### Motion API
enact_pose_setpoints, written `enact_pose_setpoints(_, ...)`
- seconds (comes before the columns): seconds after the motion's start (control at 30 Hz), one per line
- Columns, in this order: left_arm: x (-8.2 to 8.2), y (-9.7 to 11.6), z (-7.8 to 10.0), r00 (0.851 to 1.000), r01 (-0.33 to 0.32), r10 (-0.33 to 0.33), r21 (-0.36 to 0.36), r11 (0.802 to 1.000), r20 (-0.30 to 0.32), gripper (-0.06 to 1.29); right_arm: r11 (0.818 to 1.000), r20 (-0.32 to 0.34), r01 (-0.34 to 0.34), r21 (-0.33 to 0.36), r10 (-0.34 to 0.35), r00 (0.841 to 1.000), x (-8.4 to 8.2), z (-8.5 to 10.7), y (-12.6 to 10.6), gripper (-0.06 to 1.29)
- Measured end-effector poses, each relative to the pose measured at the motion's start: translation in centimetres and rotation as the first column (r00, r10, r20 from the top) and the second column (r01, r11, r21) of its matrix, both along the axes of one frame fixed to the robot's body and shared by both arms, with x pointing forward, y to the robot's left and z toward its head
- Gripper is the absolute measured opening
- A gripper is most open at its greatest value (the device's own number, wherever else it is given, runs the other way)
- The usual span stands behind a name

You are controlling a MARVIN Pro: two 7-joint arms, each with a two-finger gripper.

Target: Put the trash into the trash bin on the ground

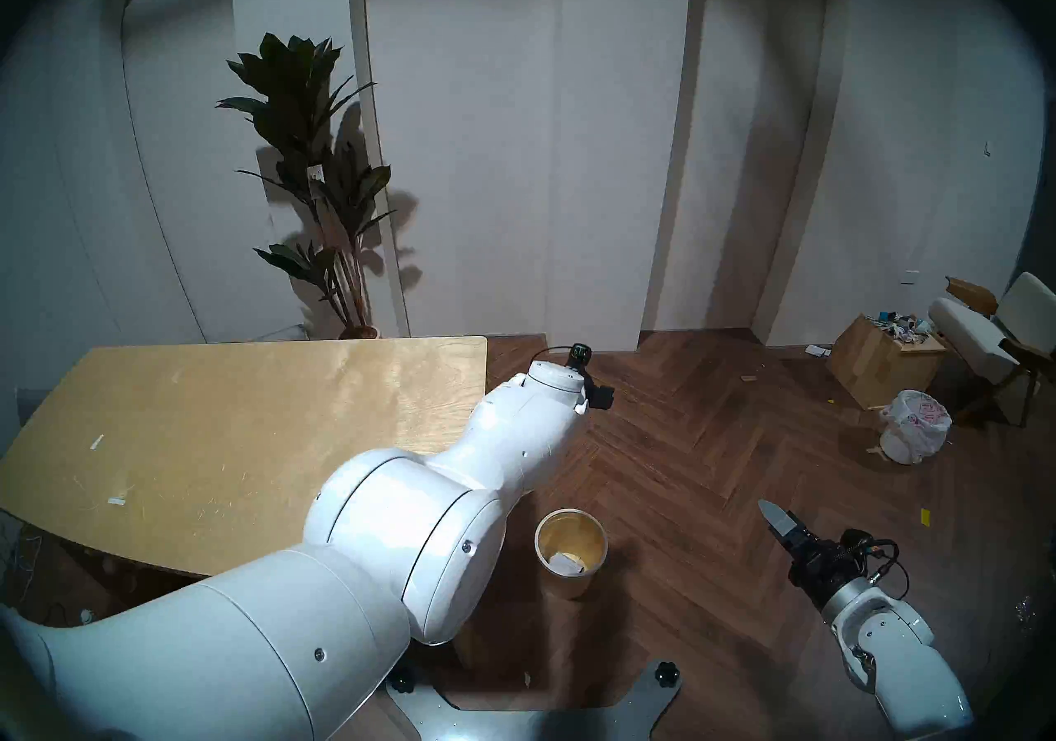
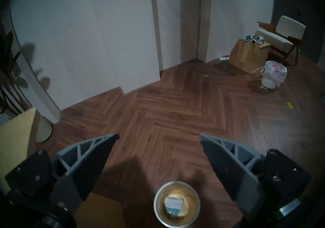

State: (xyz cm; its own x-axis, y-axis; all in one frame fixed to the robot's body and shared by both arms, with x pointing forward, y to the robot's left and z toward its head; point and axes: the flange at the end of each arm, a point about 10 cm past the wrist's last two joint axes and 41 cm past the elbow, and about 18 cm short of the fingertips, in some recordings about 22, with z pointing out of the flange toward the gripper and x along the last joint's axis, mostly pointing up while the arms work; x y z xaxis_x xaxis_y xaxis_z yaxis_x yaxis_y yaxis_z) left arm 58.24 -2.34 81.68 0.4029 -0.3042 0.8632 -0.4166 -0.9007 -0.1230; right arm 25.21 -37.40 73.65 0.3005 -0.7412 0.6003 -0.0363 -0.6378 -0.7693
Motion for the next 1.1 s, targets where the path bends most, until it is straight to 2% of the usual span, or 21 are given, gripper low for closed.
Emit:
enact_pose_setpoints(0.13, 1.7, 1.4, 2.7, 0.997, -0.020, 0.020, 0.001, 1.000, 0.070, 1.23, 0.999, 0.009, -0.046, 0.002, 0.046, 0.999, 0.7, 0.8, 1.7, 1.22)
enact_pose_setpoints(0.23, 3.3, 3.3, 5.3, 0.989, -0.057, 0.057, -0.002, 0.998, 0.136, 1.23, 0.996, 0.020, -0.093, 0.005, 0.093, 0.996, 1.3, 1.5, 3.6, 1.22)
enact_pose_setpoints(0.37, 5.2, 6.5, 8.5, 0.970, -0.122, 0.122, -0.013, 0.992, 0.212, 1.23, 0.988, 0.033, -0.153, 0.009, 0.152, 0.988, 1.9, 2.4, 6.1, 1.22)
enact_pose_setpoints(0.4, 5.8, 7.7, 9.6, 0.959, -0.150, 0.150, -0.018, 0.988, 0.239, 1.23, 0.984, 0.038, -0.176, 0.011, 0.176, 0.984, 2.1, 2.7, 7.0, 1.22)
enact_pose_setpoints(0.47, 6.3, 8.9, 10.6, 0.949, -0.176, 0.176, -0.023, 0.984, 0.262, 1.23, 0.980, 0.042, -0.197, 0.013, 0.196, 0.980, 2.3, 3.0, 7.9, 1.22)
enact_pose_setpoints(0.67, 7.8, 14.9, 13.7, 0.892, -0.303, 0.300, -0.045, 0.952, 0.338, 1.23, 0.956, 0.068, -0.292, 0.026, 0.290, 0.955, 2.7, 4.3, 12.0, 1.22)
enact_pose_setpoints(0.8, 8.2, 18.9, 15.2, 0.850, -0.379, 0.371, -0.055, 0.924, 0.374, 1.23, 0.935, 0.090, -0.353, 0.030, 0.349, 0.933, 2.8, 5.2, 14.6, 1.22)
enact_pose_setpoints(0.83, 8.3, 19.4, 15.3, 0.844, -0.388, 0.379, -0.056, 0.920, 0.378, 1.23, 0.933, 0.093, -0.360, 0.029, 0.356, 0.930, 2.8, 5.3, 14.8, 1.22)
enact_pose_setpoints(0.87, 8.4, 21.6, 15.9, 0.821, -0.426, 0.413, -0.060, 0.903, 0.394, 1.23, 0.920, 0.108, -0.391, 0.023, 0.387, 0.916, 2.8, 6.0, 16.1, 1.22)
enact_pose_setpoints(1.07, 8.2, 26.3, 16.7, 0.768, -0.508, 0.487, -0.067, 0.859, 0.417, 1.23, 0.884, 0.149, -0.467, -0.009, 0.463, 0.874, 2.9, 7.9, 19.1, 1.22)
enact_pose_setpoints(1.1, 8.1, 26.8, 16.6, 0.763, -0.516, 0.494, -0.067, 0.854, 0.418, 1.23, 0.880, 0.153, -0.475, -0.013, 0.471, 0.869, 2.9, 8.1, 19.4, 1.22)
